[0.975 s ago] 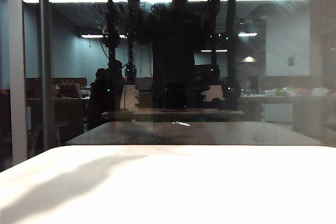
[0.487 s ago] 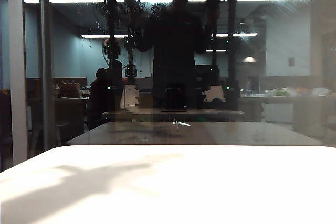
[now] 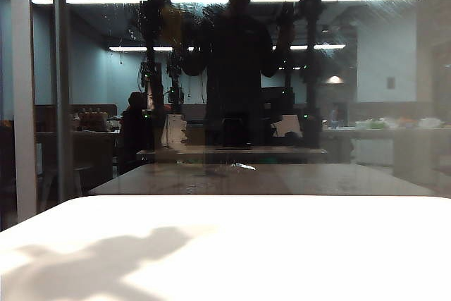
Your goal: Reach upward to find where there is water on the glass, pick up the sponge from the table, dry the water, and finally place the sponge back on the table.
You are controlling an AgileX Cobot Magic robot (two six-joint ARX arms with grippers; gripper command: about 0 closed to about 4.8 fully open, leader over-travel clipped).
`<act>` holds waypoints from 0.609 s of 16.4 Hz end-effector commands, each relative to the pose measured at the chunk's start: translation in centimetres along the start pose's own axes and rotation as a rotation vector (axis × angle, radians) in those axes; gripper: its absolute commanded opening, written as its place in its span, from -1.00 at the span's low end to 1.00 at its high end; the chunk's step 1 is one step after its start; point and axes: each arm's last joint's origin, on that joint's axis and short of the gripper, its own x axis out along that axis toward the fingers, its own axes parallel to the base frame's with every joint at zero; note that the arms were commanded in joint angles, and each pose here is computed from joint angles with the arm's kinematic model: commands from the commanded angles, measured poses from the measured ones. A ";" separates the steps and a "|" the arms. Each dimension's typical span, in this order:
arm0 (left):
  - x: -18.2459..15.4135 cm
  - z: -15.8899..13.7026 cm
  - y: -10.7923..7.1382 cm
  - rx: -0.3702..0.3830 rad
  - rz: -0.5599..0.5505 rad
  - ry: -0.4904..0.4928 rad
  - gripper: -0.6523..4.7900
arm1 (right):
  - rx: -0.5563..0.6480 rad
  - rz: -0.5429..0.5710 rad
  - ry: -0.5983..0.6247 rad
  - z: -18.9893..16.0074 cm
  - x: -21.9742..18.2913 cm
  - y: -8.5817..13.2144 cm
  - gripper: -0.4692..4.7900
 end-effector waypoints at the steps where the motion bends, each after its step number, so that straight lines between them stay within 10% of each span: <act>1: 3.0 -3.4 0.6 -0.120 -0.113 0.078 -0.78 | -0.008 -0.005 -0.048 -0.5 -1.3 0.2 -0.83; 10: 10.2 -15.2 2.2 -0.277 -0.248 0.197 -0.78 | -0.011 -0.005 -0.068 -1.0 -2.7 0.4 -0.83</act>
